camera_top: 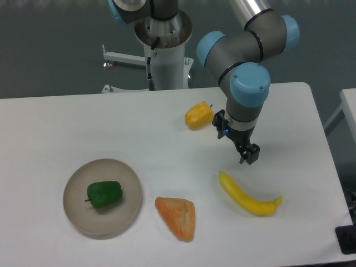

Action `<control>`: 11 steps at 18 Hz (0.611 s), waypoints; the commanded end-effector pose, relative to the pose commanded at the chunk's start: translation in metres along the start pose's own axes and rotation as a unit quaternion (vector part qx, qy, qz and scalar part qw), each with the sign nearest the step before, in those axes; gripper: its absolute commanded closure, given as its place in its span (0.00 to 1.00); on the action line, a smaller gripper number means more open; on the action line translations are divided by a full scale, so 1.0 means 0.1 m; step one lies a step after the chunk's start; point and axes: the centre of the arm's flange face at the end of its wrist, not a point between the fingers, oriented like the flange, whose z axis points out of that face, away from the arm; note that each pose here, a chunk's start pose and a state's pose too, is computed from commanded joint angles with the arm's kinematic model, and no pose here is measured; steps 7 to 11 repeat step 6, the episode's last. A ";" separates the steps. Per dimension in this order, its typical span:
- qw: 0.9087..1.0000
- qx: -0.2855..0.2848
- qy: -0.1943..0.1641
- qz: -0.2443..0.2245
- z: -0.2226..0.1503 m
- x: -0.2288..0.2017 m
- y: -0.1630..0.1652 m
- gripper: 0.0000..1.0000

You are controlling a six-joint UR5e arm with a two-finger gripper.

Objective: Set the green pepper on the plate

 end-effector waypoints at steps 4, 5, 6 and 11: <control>1.000 0.000 -0.001 0.017 -0.02 0.00 0.01 0.00; 1.000 0.000 -0.001 0.017 -0.02 0.00 0.01 0.00; 1.000 0.000 -0.001 0.017 -0.02 0.00 0.01 0.00; 1.000 0.000 -0.001 0.017 -0.02 0.00 0.01 0.00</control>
